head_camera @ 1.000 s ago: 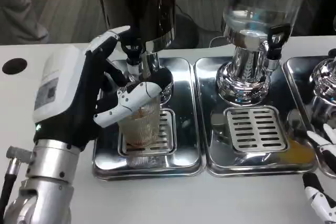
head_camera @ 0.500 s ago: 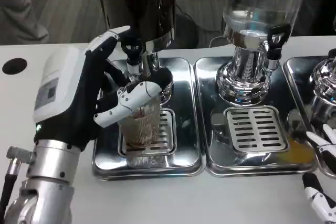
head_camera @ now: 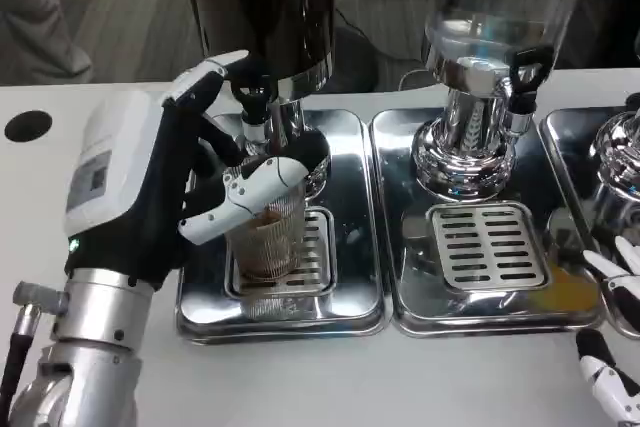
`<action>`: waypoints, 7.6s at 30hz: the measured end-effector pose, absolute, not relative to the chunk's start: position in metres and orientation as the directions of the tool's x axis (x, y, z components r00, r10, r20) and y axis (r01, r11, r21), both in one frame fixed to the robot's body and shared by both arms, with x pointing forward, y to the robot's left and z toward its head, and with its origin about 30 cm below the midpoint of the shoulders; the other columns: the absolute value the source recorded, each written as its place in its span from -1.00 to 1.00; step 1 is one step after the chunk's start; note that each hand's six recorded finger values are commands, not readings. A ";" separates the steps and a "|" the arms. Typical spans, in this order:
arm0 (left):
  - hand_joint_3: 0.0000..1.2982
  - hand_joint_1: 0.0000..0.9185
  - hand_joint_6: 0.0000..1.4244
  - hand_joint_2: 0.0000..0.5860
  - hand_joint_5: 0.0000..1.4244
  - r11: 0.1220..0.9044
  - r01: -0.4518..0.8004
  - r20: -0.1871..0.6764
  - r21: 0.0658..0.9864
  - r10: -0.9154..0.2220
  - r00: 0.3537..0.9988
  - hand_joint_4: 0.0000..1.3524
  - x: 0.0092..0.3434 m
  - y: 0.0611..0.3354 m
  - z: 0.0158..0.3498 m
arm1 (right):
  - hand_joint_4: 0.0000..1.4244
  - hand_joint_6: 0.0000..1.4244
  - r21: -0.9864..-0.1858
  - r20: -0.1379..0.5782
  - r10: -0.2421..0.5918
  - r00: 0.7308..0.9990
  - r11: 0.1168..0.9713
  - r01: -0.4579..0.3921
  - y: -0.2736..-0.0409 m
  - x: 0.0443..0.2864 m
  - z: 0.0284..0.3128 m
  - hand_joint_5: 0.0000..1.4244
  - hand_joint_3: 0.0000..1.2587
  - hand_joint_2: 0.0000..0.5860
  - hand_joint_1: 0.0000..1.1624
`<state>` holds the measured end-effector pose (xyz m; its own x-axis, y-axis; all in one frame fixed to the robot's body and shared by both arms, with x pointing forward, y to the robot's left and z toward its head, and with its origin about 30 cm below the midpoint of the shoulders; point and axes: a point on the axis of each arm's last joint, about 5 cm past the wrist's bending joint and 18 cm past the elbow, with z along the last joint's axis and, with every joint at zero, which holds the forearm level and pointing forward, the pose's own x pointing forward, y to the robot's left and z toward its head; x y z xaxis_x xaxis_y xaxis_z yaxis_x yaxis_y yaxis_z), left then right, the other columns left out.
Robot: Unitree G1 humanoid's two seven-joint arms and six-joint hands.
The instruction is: Grasp the cup under the faucet to collect the drink, then remove the cup.
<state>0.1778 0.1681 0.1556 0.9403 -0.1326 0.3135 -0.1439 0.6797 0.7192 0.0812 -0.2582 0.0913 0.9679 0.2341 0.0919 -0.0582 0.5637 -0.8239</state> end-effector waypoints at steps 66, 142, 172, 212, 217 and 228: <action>-0.52 -0.84 0.30 -0.80 0.04 0.703 -0.150 0.326 0.695 -0.122 0.938 -0.63 0.180 0.170 0.159 | -1.00 -1.00 -0.823 0.081 0.240 0.967 0.563 -0.071 -0.256 0.082 0.090 -1.00 -0.76 0.68 -0.48; -0.66 -1.00 -0.30 -0.84 -0.75 0.551 0.046 -0.042 0.833 -0.019 0.999 -0.80 0.052 0.219 0.090 | -0.77 -0.86 -0.671 -0.008 0.426 0.905 0.669 -0.320 -0.202 0.154 0.124 -0.75 -0.70 -0.47 0.07; -0.65 -1.00 -0.29 -0.80 -0.74 0.575 0.067 -0.078 0.816 -0.006 0.997 -0.78 0.013 0.228 0.080 | -0.74 -0.83 -0.685 -0.037 0.435 0.900 0.645 -0.340 -0.128 0.203 0.129 -0.72 -0.68 -0.48 0.09; -0.60 -0.99 -0.27 -0.77 -0.71 0.600 0.038 -0.082 0.799 0.047 0.996 -0.73 0.003 0.240 0.079 | -0.83 -1.00 -0.690 -0.064 0.398 0.915 0.644 -0.329 -0.088 0.242 0.123 -0.84 -0.86 -0.63 0.14; -0.60 -0.99 -0.27 -0.77 -0.71 0.605 0.039 -0.086 0.795 0.048 0.995 -0.72 0.004 0.241 0.079 | -0.80 -1.00 -0.681 -0.077 0.395 0.915 0.650 -0.338 -0.082 0.241 0.120 -0.80 -0.87 -0.66 0.22; -0.59 -0.99 -0.27 -0.77 -0.70 0.607 0.050 -0.105 0.793 0.056 0.993 -0.71 0.003 0.245 0.076 | -0.78 -0.99 -0.698 -0.079 0.382 0.921 0.638 -0.324 -0.069 0.238 0.119 -0.80 -0.88 -0.68 0.27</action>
<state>0.0032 0.2455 0.0761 0.9929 0.0558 -0.1052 0.0498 0.6075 0.7928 0.2384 -0.0689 0.1186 0.9209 0.3818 -0.0788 -0.3245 0.6385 -0.6979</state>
